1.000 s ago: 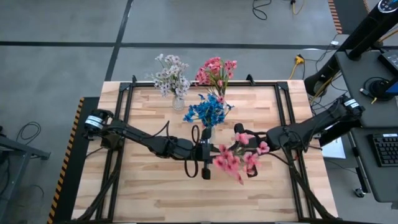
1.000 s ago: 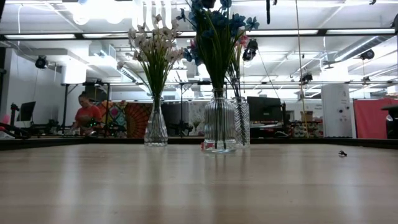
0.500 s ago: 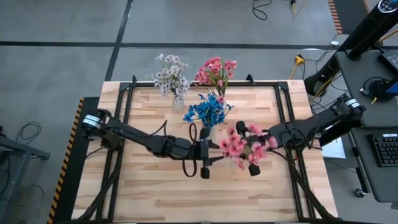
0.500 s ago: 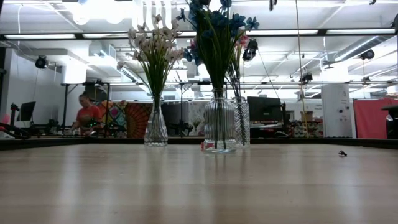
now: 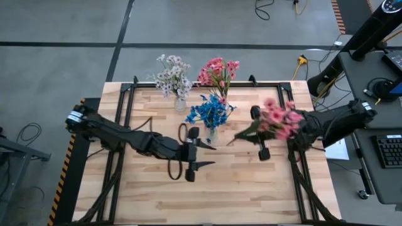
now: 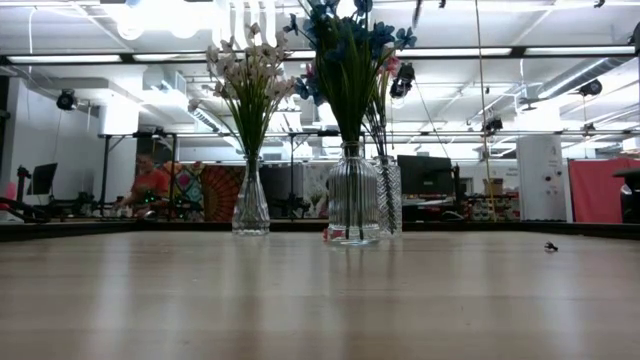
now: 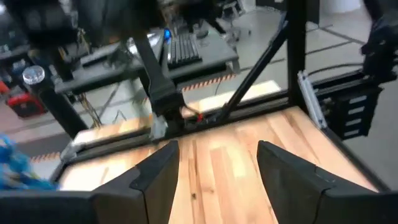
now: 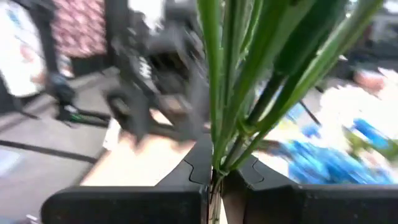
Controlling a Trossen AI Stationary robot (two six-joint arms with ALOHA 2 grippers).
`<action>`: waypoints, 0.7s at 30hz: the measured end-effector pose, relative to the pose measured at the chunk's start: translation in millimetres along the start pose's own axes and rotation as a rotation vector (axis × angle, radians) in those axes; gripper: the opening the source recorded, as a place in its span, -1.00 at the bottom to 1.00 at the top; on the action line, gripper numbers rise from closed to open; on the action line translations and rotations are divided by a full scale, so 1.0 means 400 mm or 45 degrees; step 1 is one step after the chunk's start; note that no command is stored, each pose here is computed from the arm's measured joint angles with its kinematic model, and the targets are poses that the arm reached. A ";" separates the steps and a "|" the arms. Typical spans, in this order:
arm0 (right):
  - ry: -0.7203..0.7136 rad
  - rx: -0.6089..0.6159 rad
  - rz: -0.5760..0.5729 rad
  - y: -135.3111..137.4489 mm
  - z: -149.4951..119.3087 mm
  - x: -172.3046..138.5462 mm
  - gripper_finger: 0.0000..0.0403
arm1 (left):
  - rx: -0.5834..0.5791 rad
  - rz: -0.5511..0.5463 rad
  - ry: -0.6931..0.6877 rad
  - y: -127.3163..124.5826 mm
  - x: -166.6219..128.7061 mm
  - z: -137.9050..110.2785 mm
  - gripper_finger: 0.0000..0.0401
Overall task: Sort flowers into vase by color
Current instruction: Put the pink flowers into the right transparent vase
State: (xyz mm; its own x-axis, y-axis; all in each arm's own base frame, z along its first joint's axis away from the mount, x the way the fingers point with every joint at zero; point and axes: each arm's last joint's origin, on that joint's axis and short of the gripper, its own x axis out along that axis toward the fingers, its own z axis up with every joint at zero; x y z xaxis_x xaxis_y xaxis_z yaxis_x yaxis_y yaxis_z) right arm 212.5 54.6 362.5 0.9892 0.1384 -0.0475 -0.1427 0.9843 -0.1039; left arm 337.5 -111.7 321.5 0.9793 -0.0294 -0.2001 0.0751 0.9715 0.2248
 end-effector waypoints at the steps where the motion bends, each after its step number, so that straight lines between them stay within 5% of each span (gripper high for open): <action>1: 0.030 0.000 -0.031 -0.014 -0.006 -0.001 -0.94 | 0.010 -0.004 -0.014 0.001 -0.013 0.010 -0.01; 6: 0.177 0.033 -0.134 -0.082 -0.039 -0.005 -0.94 | 0.054 -0.010 -0.002 0.020 -0.075 0.041 -0.03; 12: 0.262 0.046 -0.302 -0.163 -0.065 -0.031 -0.94 | 0.133 0.196 0.114 0.056 -0.131 0.048 -0.04; 21: 0.210 0.108 -0.386 -0.307 -0.139 -0.070 -0.94 | 0.196 0.321 0.224 0.114 -0.167 -0.048 -0.05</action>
State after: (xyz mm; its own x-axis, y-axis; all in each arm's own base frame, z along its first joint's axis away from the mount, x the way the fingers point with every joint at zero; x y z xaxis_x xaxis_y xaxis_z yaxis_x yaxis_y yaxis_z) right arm 200.6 -76.4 321.2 0.9666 -0.1745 -0.1877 0.1670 0.9844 -0.0551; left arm 271.9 -61.0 326.8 0.9244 0.2612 -0.2780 -0.1247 0.8957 0.4269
